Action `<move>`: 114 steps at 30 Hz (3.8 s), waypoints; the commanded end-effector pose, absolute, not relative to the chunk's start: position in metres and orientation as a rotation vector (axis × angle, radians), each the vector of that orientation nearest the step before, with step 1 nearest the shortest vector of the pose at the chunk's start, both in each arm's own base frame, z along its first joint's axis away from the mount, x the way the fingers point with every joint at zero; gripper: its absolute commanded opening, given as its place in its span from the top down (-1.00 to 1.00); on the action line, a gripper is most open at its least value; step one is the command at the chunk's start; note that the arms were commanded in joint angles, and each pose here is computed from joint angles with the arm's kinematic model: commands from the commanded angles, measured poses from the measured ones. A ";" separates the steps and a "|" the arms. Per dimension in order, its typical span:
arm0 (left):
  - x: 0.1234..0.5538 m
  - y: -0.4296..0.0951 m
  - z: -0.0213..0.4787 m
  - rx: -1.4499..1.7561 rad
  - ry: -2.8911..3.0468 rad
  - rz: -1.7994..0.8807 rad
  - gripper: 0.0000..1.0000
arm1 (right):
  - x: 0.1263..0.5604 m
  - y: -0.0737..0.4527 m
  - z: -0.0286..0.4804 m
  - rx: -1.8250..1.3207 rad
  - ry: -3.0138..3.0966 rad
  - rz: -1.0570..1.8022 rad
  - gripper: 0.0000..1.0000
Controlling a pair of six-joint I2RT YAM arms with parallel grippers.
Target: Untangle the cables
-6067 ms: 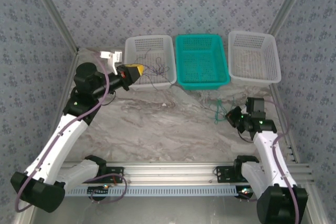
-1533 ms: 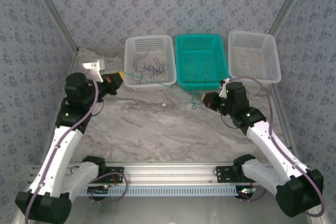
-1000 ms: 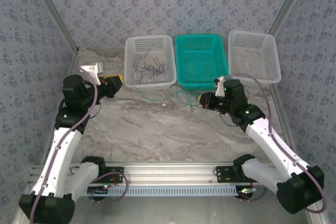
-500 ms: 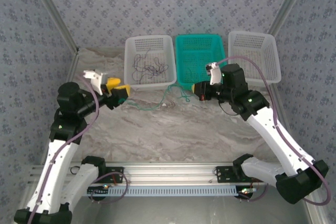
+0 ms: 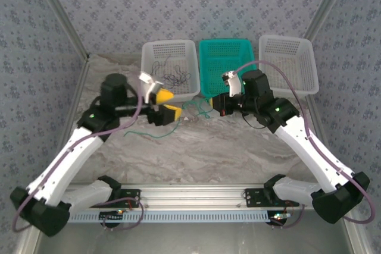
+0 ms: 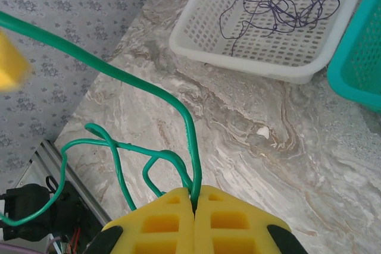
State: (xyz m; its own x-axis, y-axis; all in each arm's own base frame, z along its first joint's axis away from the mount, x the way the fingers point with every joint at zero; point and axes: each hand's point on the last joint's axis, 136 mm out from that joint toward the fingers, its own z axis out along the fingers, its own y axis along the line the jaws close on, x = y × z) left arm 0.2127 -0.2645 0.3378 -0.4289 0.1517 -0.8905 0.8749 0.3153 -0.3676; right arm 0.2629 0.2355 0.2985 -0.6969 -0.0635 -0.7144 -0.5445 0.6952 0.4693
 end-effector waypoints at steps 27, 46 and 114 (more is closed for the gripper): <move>0.260 -0.224 0.302 0.634 1.890 -0.832 1.00 | 0.277 0.116 0.210 0.174 2.357 0.671 0.88; 0.253 -0.234 0.319 0.635 1.838 -0.938 1.00 | 0.281 0.104 0.253 0.287 2.176 0.864 1.00; 0.266 -0.289 0.323 0.679 1.815 -0.972 1.00 | 0.286 0.239 0.286 -0.605 1.984 0.968 1.00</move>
